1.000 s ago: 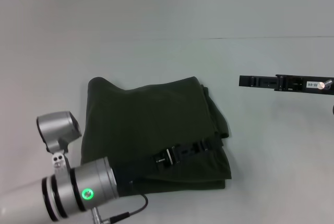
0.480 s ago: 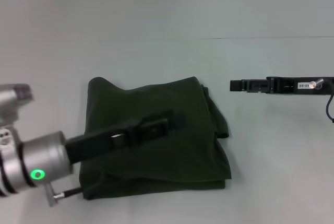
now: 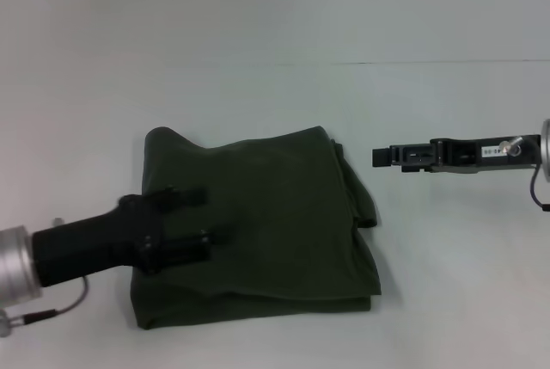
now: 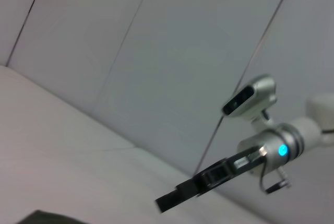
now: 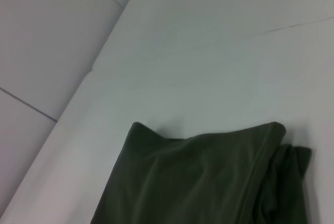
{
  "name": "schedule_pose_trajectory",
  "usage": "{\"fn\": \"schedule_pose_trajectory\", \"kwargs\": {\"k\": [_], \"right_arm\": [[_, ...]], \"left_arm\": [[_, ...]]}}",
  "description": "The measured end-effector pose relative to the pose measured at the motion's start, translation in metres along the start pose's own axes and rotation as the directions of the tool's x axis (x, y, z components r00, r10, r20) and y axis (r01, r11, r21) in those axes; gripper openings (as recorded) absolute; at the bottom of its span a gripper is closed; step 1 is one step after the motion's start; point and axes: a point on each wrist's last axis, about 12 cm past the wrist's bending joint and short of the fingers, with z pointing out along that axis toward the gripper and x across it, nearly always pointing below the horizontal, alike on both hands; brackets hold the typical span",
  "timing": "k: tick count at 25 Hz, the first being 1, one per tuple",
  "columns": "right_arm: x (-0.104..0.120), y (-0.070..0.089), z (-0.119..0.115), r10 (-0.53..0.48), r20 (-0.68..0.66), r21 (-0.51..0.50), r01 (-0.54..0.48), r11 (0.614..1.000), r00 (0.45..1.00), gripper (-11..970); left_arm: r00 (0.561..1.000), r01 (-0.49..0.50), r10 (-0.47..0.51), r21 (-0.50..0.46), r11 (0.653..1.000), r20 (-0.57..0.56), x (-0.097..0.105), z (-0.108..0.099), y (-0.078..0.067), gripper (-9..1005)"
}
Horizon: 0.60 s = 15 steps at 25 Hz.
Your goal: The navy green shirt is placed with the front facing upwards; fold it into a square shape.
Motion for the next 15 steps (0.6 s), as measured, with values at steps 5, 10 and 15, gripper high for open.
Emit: {"fn": "schedule_pose_trajectory", "kwargs": {"k": [5,10,15], "right_arm": [[-0.004,0.002,0.008,0.017,0.003,0.009,-0.017,1.0,1.0,897],[-0.004,0.004,0.011,0.034,-0.005,0.0,-0.034,0.999,0.999,897],[0.0,0.003,0.011,0.047,-0.034,0.004,-0.047,0.999,0.998,896]], "left_arm": [[0.997,-0.068,0.064,-0.077,0.995,-0.053,-0.004,-0.016,0.007,888],[0.992,-0.089,0.082,-0.07,0.994,-0.096,-0.004,-0.021,0.007,885],[0.99,-0.088,0.083,-0.037,0.995,-0.11,-0.004,-0.022,0.004,885]]}}
